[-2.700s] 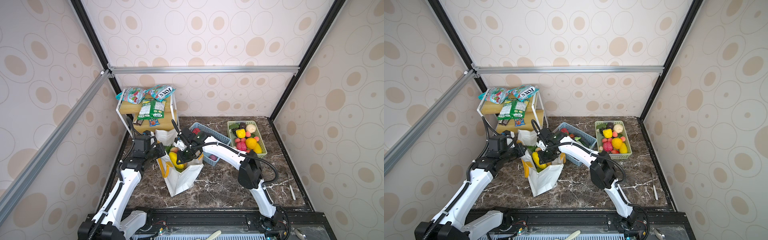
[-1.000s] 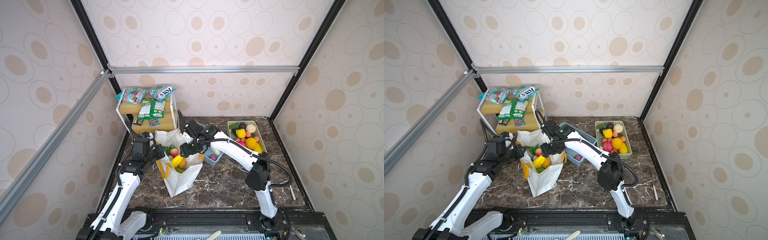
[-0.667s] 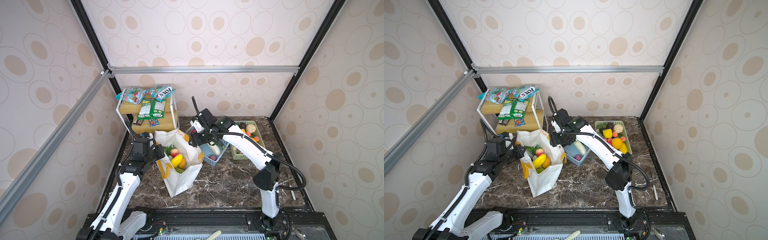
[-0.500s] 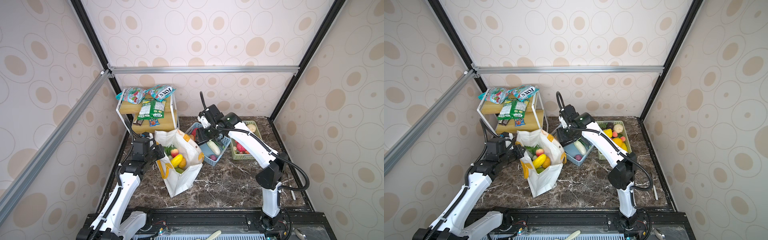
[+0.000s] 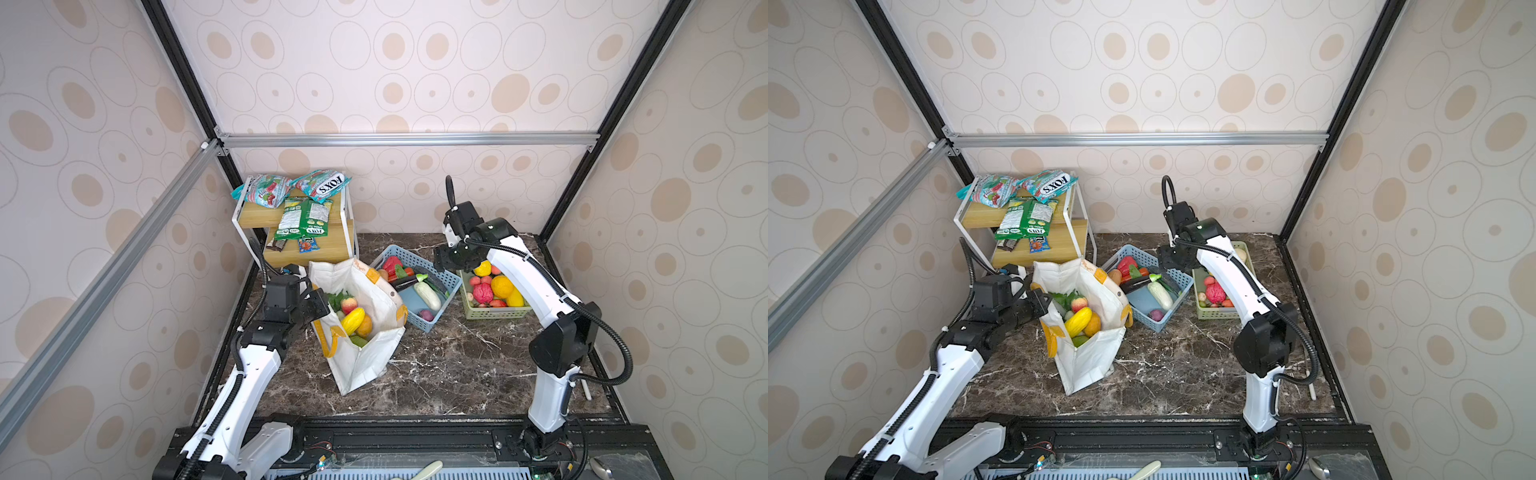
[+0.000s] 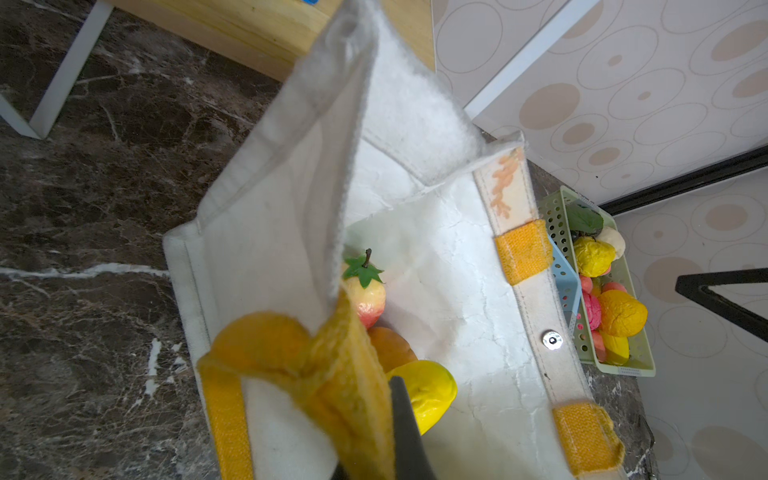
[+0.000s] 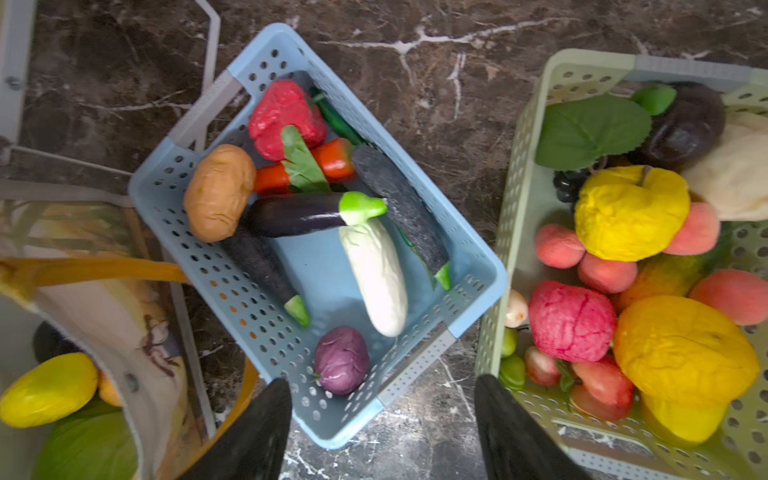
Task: Place the food into the grocery bag and tie it
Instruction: 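Raise the right gripper out of the bag and move it over the fruit basket, then lower the open right gripper into the fruit basket onto the red-yellow peach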
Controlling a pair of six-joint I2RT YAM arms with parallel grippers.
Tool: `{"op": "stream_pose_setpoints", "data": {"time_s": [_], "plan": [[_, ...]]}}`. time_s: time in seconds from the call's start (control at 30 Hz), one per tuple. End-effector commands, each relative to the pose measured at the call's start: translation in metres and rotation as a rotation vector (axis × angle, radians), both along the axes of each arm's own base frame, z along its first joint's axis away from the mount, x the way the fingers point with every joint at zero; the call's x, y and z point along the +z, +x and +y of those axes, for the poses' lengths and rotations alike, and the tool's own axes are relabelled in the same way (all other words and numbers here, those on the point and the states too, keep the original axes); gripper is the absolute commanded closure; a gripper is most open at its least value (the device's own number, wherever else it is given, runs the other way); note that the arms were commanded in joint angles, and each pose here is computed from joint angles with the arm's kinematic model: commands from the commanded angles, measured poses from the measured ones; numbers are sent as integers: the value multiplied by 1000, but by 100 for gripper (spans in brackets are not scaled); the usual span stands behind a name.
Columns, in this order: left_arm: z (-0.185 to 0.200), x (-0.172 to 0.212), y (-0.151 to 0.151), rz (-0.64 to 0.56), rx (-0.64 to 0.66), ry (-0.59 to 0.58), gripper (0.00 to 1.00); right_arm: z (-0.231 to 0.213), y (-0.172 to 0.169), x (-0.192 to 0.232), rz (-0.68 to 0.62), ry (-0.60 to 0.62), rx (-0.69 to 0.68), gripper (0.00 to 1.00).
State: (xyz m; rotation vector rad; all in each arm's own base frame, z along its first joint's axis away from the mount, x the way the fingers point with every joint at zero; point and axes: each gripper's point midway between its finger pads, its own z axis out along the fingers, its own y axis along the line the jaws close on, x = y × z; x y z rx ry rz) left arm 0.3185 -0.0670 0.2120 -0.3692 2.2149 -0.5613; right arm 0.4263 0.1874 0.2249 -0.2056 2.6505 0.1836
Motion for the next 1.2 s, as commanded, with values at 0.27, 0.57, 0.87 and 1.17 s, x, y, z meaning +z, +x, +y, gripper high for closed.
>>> {"op": "stream_pose_setpoints", "data": {"time_s": [0.27, 0.57, 0.87, 1.17], "plan": [[3, 25, 6, -76, 12, -4, 100, -71, 22, -37, 36, -182, -121, 27], [4, 25, 5, -75, 19, 1, 100, -90, 36, -66, 80, -237, -150, 29], [5, 24, 3, -75, 20, 3, 100, -114, 46, -88, 116, -294, -193, 46], [4, 22, 5, -68, 16, 3, 100, -117, 55, -108, 142, -296, -199, 56]]}}
